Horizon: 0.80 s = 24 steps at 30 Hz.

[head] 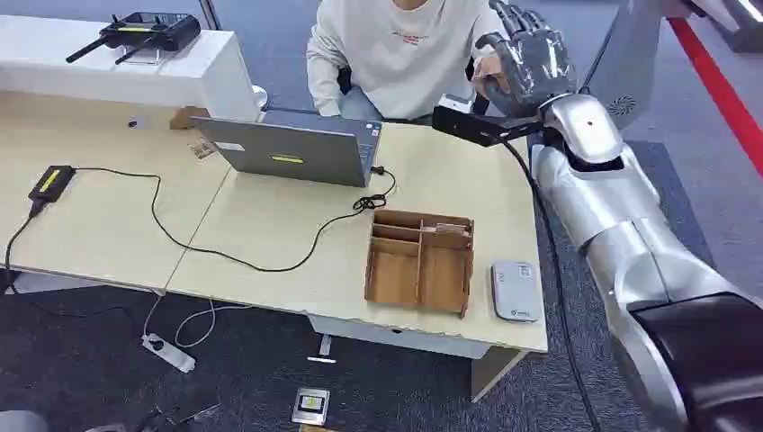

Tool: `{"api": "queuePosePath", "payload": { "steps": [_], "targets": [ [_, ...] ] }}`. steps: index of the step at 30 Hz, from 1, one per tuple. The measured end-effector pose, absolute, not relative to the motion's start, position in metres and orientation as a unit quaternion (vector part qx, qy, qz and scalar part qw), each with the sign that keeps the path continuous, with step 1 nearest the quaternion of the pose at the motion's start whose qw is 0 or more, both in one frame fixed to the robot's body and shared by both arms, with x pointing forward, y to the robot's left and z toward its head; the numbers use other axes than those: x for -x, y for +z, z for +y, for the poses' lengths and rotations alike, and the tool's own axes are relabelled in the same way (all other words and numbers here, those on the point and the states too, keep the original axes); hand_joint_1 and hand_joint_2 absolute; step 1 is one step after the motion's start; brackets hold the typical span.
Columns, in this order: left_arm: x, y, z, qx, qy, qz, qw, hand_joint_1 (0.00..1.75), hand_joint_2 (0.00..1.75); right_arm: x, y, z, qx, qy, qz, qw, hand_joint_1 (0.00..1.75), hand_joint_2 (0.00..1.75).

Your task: Pass the card to the sensor for recognition and then transmit it.

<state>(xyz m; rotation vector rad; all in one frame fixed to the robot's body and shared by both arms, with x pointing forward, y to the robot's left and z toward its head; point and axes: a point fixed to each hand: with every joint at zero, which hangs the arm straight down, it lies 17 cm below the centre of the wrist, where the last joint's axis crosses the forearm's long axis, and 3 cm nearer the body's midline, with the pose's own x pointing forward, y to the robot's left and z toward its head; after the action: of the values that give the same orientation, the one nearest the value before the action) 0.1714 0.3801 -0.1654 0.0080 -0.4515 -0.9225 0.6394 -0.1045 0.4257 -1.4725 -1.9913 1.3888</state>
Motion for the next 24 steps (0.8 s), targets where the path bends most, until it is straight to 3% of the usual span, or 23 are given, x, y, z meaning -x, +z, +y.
{"api": "queuePosePath", "payload": {
  "steps": [24],
  "targets": [
    [-0.172, -0.167, 0.391, -0.005, -0.442, -0.223, 0.869, 0.0, 1.75, -0.636, 0.426, -0.091, 0.496, 0.485, -0.705, 0.152, 1.75, 1.75]
  ]
}}
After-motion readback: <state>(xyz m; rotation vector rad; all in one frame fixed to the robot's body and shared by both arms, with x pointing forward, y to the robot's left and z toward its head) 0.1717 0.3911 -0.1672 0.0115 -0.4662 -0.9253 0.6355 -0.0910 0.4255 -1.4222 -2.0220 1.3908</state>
